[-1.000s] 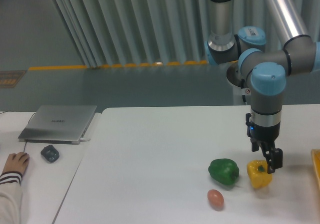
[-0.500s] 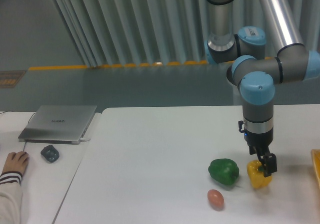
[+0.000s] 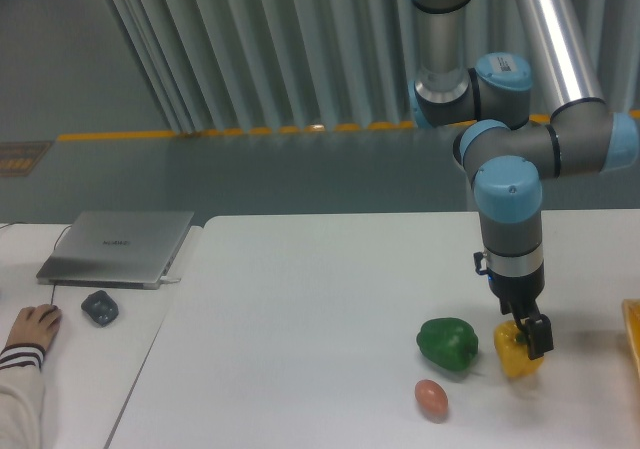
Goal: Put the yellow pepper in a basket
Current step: 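Close the gripper on the yellow bell pepper, then lift the yellow pepper and carry it toward the yellow basket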
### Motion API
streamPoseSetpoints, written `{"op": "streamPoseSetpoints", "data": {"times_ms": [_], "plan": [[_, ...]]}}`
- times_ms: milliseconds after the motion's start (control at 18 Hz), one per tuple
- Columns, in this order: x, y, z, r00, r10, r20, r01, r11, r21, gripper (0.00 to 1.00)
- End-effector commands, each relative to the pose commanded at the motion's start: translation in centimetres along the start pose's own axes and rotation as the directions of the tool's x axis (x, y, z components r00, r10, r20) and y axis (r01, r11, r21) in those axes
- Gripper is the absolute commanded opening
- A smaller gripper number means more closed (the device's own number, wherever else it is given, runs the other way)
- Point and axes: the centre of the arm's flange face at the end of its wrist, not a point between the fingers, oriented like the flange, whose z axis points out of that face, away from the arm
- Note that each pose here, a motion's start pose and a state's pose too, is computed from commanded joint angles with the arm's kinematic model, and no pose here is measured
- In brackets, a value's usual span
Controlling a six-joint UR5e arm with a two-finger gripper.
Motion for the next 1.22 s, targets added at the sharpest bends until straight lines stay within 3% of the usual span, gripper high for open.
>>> {"op": "streamPoseSetpoints", "data": {"times_ms": [278, 500, 611, 889, 1000, 1222], "plan": [[-0.1, 0.0, 0.4, 1.000, -0.010, -0.005, 0.010, 1.000, -0.006, 1.00], [0.0, 0.0, 0.5, 1.000, -0.010, -0.009, 0.010, 1.000, -0.010, 0.70], [0.3, -0.2, 0.4, 1.000, -0.001, -0.002, 0.001, 0.999, -0.039, 0.62], [0.3, 1.0, -2.3, 1.000, 0.000, 0.011, 0.000, 0.999, -0.051, 0.58], [0.1, 2.1, -3.0, 1.000, -0.014, -0.003, 0.014, 0.998, -0.057, 0.52], [-0.7, 4.3, -5.7, 0.999, -0.050, 0.011, 0.051, 0.998, -0.045, 0.51]]}}
